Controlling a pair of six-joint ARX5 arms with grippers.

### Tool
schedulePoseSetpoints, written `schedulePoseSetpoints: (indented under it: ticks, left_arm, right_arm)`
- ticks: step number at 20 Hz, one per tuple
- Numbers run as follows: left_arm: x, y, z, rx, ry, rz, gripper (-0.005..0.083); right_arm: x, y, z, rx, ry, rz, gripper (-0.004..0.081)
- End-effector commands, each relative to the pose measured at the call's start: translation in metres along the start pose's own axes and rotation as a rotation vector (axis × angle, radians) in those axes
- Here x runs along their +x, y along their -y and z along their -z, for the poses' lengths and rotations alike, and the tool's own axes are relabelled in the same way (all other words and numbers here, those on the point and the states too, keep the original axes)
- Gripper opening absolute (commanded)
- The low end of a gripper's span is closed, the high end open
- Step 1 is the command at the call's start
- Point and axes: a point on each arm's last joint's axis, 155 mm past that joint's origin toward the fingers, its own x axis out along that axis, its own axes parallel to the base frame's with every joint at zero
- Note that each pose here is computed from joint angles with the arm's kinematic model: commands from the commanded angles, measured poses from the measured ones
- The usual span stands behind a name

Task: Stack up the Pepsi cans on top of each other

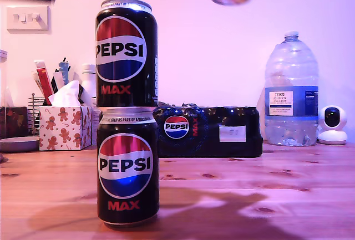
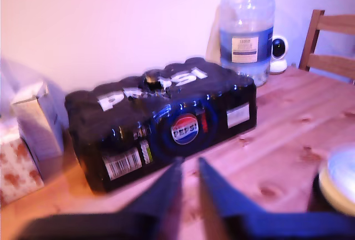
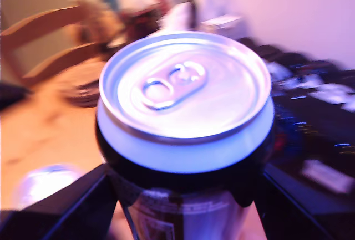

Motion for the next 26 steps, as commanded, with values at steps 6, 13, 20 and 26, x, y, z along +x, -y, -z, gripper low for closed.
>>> schedulePoseSetpoints:
  ticks: [6,13,20,26]
  left_arm:
    - [-0.013,0.001,0.039,-0.08,0.002,-0.006,-0.0016]
    - [-0.015,0.002,0.065,-0.136,-0.031,-0.007,-0.0016]
    - [-0.015,0.002,0.065,-0.134,-0.023,-0.003,-0.0016]
    - [-0.015,0.002,0.065,-0.134,-0.024,-0.004,-0.0016]
  right_arm:
    - [-0.017,-0.051,-0.041,-0.035,0.107,-0.145,0.0367]
    - [-0.007,-0.081,-0.039,-0.057,0.101,-0.222,0.0367]
    - [0.014,-0.102,-0.041,-0.069,0.124,-0.268,0.0367]
    - [0.027,-0.113,-0.047,-0.079,0.121,-0.295,0.0367]
